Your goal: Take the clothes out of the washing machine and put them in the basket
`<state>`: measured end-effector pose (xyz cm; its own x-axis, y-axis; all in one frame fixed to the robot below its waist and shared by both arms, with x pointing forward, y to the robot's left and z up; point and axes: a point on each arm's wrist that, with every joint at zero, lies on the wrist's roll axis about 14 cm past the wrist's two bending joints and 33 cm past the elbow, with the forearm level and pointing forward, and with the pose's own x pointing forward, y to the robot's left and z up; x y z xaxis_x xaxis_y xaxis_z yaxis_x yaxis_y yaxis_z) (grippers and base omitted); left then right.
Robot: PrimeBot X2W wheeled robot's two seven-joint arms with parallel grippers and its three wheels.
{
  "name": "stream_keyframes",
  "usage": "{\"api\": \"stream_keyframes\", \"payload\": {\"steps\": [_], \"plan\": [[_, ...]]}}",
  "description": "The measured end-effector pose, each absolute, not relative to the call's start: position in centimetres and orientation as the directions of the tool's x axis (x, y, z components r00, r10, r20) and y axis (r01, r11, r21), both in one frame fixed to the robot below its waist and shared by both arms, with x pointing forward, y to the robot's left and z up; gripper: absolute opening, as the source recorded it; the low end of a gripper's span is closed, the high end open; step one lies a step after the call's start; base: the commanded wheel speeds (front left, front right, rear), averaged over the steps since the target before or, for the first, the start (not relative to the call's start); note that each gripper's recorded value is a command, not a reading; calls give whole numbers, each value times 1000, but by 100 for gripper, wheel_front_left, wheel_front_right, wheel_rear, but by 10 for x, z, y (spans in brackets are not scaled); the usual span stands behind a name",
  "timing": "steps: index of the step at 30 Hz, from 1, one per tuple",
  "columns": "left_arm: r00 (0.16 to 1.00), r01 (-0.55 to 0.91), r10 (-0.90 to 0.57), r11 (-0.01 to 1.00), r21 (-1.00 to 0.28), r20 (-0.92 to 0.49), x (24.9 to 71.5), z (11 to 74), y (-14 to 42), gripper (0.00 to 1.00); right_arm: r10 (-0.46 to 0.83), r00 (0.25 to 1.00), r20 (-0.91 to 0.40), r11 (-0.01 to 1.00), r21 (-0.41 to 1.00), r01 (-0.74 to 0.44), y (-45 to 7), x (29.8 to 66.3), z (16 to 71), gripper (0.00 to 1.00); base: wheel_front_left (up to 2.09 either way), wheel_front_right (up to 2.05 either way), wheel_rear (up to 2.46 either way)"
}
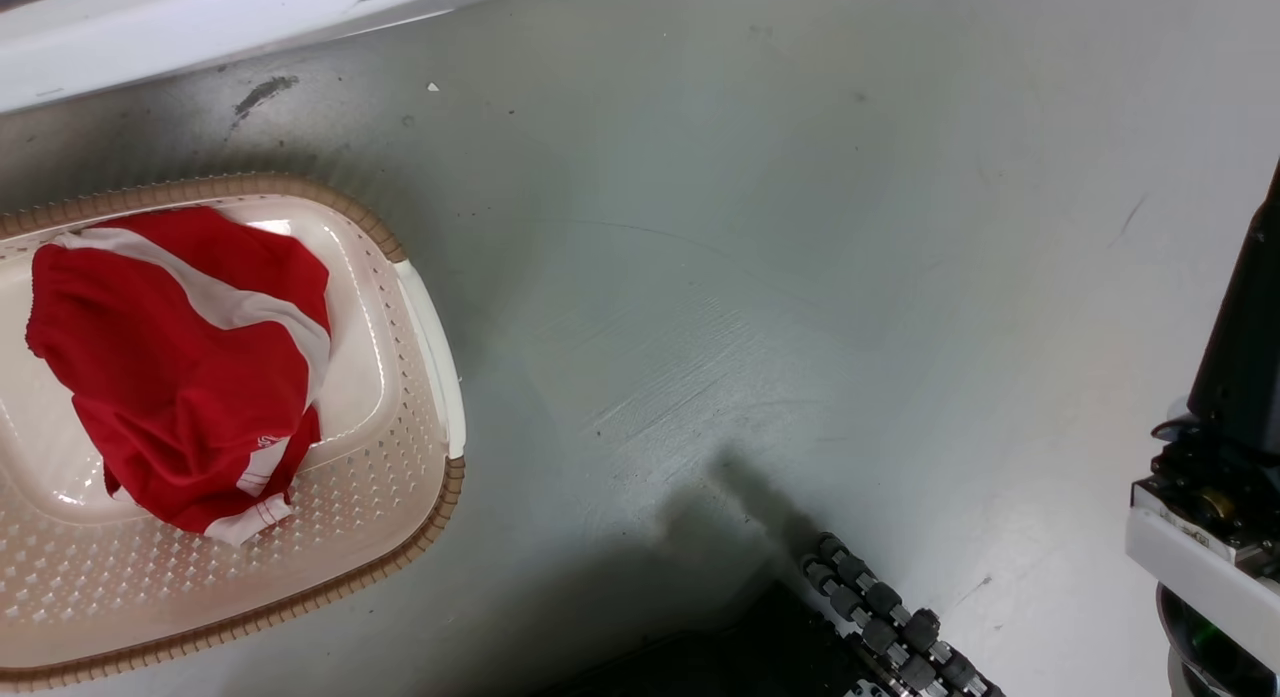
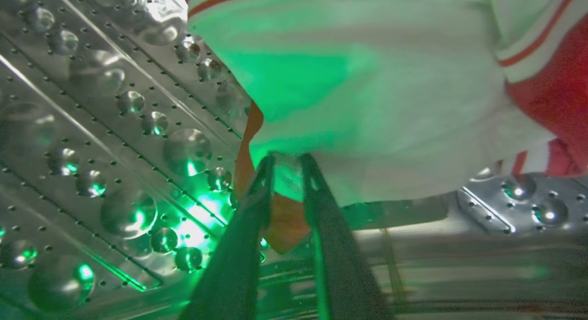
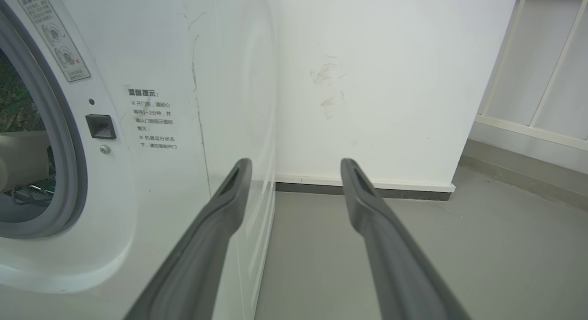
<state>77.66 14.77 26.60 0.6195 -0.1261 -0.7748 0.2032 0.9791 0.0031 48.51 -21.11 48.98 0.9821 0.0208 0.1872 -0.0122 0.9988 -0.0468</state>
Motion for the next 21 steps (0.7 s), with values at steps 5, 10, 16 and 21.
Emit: {"api": "stream_keyframes", "payload": {"steps": [5,10,16,21], "plan": [[647,213,-128,977,17,-752,780,271,148,0,23,981,191,999,-46,-15,-210,485,492,100,0,0,0],[683,219,-124,975,39,-720,786,282,153,0,34,978,207,999,-48,-25,-208,486,497,100,0,0,0],[748,245,-159,969,45,-644,795,310,145,0,36,975,218,998,-49,-26,-207,484,505,100,0,0,0],[771,271,-197,962,32,-606,789,327,138,0,47,971,236,998,-46,-37,-203,482,513,100,0,0,0]]}}
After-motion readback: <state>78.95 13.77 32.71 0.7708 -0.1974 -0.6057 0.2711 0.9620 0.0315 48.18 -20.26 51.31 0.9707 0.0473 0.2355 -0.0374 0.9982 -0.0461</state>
